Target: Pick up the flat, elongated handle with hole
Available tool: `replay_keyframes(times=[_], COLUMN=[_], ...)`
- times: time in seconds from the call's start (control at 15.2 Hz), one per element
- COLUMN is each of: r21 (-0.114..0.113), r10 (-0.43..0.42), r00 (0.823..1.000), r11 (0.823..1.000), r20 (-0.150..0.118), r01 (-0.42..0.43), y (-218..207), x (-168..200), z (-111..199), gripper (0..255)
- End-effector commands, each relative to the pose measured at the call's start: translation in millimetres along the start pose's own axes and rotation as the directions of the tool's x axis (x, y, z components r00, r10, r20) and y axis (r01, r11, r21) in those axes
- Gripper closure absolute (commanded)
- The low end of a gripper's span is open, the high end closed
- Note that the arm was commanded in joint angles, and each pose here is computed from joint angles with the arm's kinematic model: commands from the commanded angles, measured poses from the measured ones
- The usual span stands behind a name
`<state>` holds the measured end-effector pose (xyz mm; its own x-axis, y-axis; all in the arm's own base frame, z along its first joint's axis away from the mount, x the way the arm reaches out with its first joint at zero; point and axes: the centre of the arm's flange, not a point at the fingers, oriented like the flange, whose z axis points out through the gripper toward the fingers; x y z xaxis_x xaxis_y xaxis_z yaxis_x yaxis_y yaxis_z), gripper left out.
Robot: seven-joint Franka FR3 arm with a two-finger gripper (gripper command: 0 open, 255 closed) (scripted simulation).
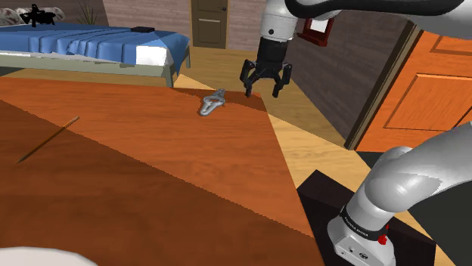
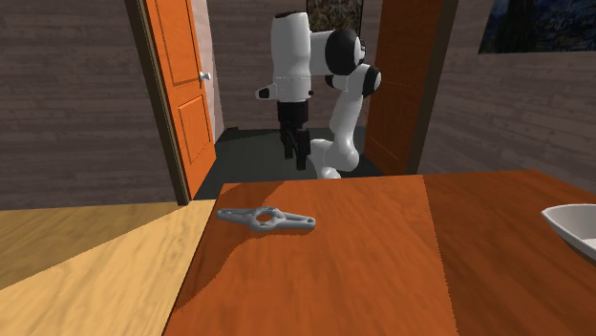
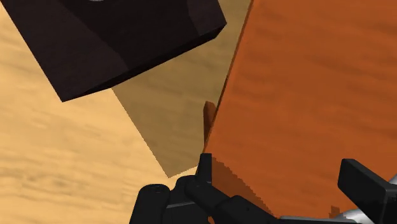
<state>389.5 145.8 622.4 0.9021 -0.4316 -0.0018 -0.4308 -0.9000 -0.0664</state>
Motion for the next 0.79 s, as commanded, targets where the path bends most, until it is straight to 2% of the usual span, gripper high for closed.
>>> replay_keyframes(times=[0.0,0.33,0.73], r21=[-0.010,-0.036,-0.064], r10=[0.047,0.155,0.272], r00=[0.999,0.988,0.962], r11=[0.999,0.987,0.960], r20=[-0.003,-0.015,-0.030], r01=[-0.047,-0.155,-0.274], y=[-25,-89,-156], x=[7,34,72], z=[2,12,26], gripper=[0,0,0])
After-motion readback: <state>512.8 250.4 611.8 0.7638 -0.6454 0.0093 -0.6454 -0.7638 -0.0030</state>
